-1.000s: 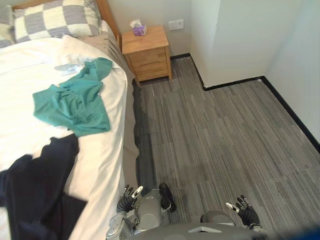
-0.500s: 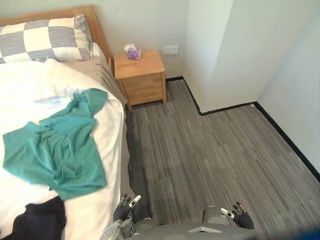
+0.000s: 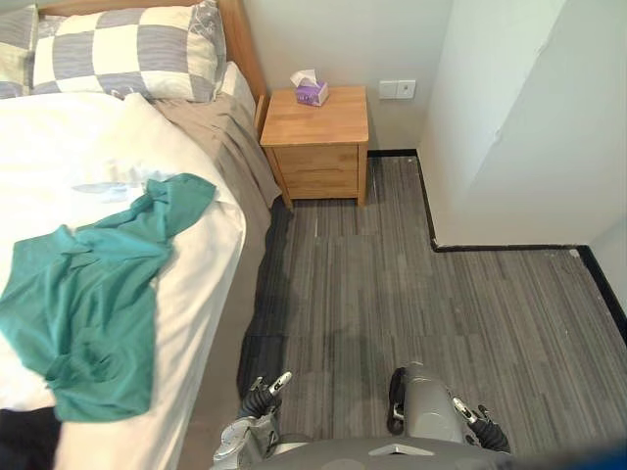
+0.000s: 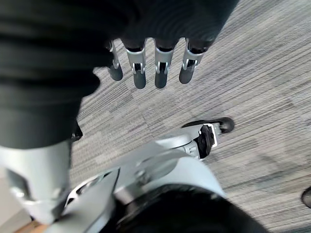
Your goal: Tidy the bed and pick cloth on bed and put in laundry
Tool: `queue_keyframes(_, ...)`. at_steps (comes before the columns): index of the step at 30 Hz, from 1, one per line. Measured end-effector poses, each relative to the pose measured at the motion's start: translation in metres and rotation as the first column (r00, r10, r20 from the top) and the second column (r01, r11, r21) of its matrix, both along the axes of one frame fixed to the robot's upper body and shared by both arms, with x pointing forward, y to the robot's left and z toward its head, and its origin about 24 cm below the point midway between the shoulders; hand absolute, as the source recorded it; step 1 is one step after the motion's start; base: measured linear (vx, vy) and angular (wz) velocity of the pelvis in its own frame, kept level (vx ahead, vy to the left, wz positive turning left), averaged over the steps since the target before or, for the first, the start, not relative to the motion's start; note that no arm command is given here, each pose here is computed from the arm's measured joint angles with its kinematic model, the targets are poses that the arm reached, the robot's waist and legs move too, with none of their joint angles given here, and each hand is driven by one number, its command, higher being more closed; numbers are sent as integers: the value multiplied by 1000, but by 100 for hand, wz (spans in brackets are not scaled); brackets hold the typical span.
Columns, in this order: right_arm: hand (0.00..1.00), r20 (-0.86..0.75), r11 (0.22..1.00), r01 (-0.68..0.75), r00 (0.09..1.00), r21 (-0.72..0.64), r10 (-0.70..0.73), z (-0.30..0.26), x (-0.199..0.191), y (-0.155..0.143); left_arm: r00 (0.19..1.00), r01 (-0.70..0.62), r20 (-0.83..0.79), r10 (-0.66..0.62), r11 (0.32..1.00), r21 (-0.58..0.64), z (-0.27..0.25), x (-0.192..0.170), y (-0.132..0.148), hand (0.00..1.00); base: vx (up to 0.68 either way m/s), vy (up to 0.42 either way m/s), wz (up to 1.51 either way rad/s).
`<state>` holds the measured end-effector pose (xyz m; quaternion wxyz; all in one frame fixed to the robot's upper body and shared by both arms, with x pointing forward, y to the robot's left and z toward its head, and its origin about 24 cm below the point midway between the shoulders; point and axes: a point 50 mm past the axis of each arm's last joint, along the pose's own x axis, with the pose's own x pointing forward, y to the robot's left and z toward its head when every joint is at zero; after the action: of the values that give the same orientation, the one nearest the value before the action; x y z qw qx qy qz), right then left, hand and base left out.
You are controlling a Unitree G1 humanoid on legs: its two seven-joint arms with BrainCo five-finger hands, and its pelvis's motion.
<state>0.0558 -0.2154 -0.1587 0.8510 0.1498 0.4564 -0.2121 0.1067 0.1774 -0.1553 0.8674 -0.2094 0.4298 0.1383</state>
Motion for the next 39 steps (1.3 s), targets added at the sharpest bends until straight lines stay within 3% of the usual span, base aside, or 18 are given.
queue_keyframes(9,0,-96,999,-15,995,31,18,-6,-8,-6,998,-61,34,60,997,43,3,-10,16,0,392,-141,-3)
queue_keyframes(15,0,-2,999,-45,999,14,46,1,9,-9,992,-88,91,89,996,-6,8,4,12,0,518,152,-4)
queue_keyframes(18,0,16,998,-57,998,40,57,-1,11,4,983,-122,135,122,992,-8,15,20,23,0,545,204,60)
queue_keyframes(21,0,37,998,18,999,52,-20,-2,9,7,990,-117,81,118,993,-24,10,11,21,0,347,155,69)
queue_keyframes(28,0,12,996,-57,998,71,56,-2,33,9,992,-122,-17,122,992,17,2,-13,28,0,212,33,47)
queue_keyframes(33,0,0,986,-159,987,54,159,-1,37,11,999,-33,-36,37,993,113,1,-21,34,0,199,57,89)
queue_keyframes(39,0,61,983,-169,984,76,165,2,46,16,999,9,-33,-6,993,115,1,-15,32,0,300,-94,161)
